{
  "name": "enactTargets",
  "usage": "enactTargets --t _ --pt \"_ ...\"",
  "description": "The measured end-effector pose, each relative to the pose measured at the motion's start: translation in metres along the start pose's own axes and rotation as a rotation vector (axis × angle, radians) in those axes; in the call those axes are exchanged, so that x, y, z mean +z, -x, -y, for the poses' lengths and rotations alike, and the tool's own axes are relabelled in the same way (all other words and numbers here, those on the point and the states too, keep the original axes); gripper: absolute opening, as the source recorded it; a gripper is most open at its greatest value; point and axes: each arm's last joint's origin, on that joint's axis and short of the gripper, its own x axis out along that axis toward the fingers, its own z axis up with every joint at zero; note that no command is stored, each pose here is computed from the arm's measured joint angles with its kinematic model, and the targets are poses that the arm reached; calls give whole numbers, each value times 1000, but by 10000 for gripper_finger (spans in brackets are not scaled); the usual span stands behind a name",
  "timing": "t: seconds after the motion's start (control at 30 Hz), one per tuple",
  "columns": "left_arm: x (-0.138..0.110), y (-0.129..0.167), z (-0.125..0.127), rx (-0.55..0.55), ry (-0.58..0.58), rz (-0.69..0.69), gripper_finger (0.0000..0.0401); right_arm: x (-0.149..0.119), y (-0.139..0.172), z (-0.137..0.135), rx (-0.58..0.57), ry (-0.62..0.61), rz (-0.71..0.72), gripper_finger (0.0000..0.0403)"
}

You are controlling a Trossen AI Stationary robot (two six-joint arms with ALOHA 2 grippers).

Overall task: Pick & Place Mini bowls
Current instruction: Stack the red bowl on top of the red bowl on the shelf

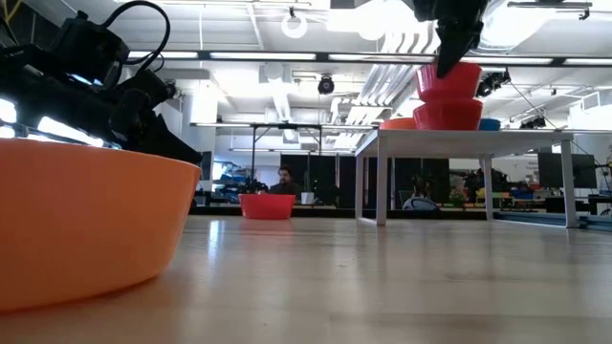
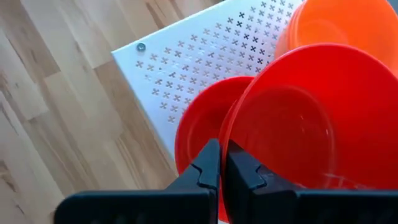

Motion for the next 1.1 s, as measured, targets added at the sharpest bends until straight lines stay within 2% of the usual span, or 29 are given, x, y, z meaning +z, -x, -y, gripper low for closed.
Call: enactTargets --t 0.33,0.67,1.1 --pt "0 0 0 0 0 0 1 -7 -24 9 37 -7 -59 1" --pt "0 0 0 0 0 0 1 -6 -25 7 79 -13 -42 4" --pt "0 0 0 0 0 0 1 -6 -25 8 64 -17 -42 8"
